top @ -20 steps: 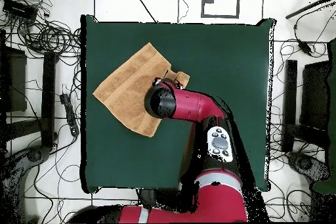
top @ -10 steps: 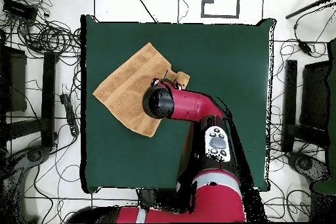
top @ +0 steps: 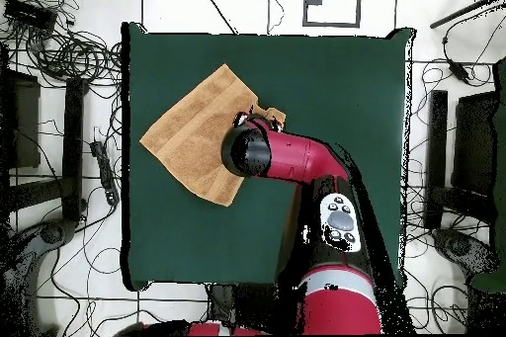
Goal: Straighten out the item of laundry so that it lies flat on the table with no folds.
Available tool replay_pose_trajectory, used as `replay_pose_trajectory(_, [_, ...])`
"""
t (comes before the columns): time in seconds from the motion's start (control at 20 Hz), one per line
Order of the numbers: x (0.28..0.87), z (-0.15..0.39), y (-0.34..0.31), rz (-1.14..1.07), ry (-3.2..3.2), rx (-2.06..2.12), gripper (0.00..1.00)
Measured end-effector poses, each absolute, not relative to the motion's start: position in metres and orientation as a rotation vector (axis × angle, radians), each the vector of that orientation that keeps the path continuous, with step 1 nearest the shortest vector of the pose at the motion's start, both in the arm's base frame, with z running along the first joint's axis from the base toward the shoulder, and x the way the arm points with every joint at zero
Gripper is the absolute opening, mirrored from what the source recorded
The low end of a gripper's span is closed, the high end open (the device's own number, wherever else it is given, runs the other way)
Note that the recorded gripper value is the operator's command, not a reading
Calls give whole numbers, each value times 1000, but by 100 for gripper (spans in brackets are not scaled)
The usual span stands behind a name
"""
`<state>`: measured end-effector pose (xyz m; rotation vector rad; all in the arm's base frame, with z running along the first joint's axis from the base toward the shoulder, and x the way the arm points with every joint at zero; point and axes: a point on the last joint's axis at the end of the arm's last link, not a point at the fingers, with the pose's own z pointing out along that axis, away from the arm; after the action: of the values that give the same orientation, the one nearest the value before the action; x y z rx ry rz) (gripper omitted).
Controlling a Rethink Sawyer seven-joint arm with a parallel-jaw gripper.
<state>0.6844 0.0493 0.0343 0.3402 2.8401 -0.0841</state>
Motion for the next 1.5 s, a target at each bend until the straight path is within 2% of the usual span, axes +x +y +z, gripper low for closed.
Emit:
replay_pose_trajectory(0.5, [692, 52, 46, -83, 2812, 343, 100])
replay_pose_trajectory(1.5, [673, 21, 55, -119, 2869, 270, 100])
